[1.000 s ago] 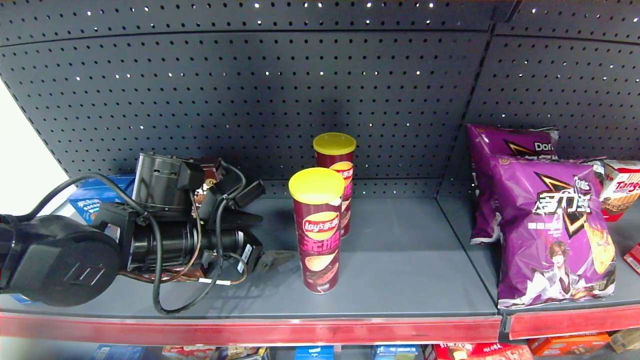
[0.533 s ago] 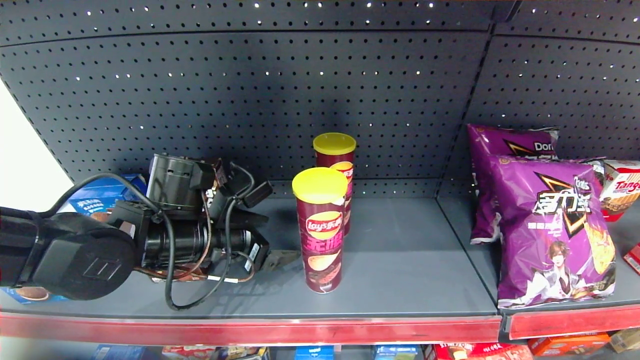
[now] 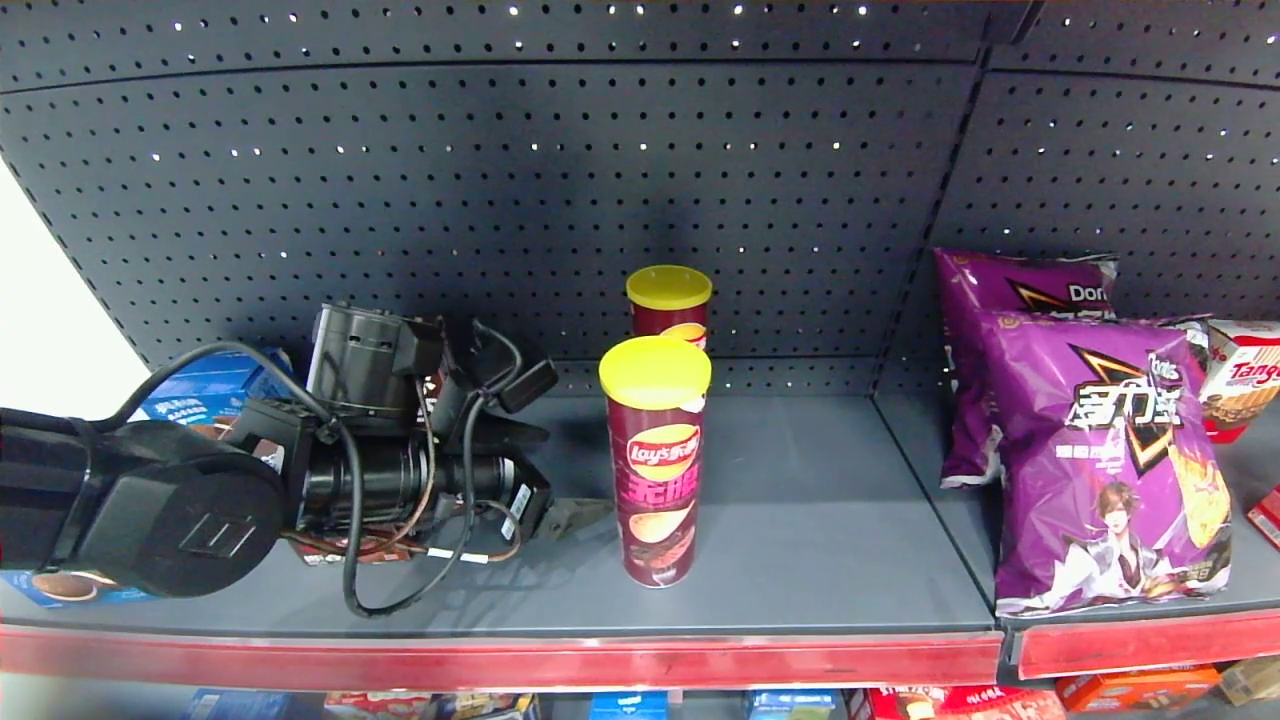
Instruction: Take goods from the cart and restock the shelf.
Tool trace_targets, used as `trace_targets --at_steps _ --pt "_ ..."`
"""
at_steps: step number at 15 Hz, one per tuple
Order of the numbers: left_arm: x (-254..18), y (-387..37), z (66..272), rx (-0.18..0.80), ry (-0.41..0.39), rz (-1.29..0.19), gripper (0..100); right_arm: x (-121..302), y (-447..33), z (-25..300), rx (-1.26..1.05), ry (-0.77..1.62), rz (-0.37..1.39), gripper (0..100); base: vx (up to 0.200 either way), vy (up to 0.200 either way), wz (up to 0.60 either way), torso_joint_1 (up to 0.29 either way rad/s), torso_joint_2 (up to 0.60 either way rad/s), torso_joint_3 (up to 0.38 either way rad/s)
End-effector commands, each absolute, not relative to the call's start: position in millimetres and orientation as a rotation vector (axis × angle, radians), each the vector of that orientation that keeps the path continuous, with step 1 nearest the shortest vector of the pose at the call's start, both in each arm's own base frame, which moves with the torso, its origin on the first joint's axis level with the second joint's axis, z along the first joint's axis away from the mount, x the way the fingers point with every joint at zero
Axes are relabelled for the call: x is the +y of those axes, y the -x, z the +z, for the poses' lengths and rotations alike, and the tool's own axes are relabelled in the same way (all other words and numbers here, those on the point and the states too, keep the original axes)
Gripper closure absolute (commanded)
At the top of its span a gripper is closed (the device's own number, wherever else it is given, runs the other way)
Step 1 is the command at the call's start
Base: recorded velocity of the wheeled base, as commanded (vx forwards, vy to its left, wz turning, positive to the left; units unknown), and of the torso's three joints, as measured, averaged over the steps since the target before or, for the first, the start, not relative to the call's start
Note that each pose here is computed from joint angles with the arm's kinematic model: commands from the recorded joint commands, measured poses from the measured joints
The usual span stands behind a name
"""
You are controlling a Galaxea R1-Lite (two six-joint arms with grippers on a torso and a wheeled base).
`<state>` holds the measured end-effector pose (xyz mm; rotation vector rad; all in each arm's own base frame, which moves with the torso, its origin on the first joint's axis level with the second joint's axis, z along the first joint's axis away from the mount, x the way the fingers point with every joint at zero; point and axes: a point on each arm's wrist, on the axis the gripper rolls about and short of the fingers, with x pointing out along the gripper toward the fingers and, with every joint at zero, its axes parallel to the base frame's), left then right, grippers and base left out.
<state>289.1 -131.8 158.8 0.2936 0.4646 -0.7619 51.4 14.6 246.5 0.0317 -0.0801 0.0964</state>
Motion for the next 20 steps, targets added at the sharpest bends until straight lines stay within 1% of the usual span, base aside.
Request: trace_targets --at_steps 1,4,11,14,15,17,18,19,20 --pt "-137 -290 159 0.462 -0.295 -0.774 0 15 -52 246 -0.079 -0.031 0.095 0 0.0 0.0 0.0 0.0 0.0 0.0" --pt "-142 -290 158 0.461 -0.297 -0.785 0 15 -51 247 -0.082 -0.032 0.094 0 0.0 0.0 0.0 0.0 0.0 0.0" --pt "-142 -291 159 0.458 -0.297 -0.777 0 15 -51 248 -0.085 -0.033 0.094 0 0.0 0.0 0.0 0.0 0.0 0.0" --pt "-130 -294 162 0.453 -0.288 -0.741 0 14 -50 248 -0.089 -0.035 0.094 0 0.0 0.0 0.0 0.0 0.0 0.0" --pt "-126 -294 167 0.44 -0.285 -0.729 0 14 -50 248 -0.088 -0.034 0.095 0 0.0 0.0 0.0 0.0 0.0 0.0" --pt "-122 -289 182 0.391 -0.282 -0.716 0 15 -52 248 -0.082 -0.032 0.097 0 0.0 0.0 0.0 0.0 0.0 0.0" --pt "-121 -288 192 0.347 -0.281 -0.714 0 15 -52 248 -0.082 -0.032 0.097 0 0.0 0.0 0.0 0.0 0.0 0.0" --pt "-120 -288 196 0.333 -0.281 -0.709 0 15 -52 248 -0.08 -0.032 0.097 0 0.0 0.0 0.0 0.0 0.0 0.0" --pt "-121 -288 214 0.27 -0.278 -0.7 0 15 -52 247 -0.08 -0.032 0.097 0 0.0 0.0 0.0 0.0 0.0 0.0"
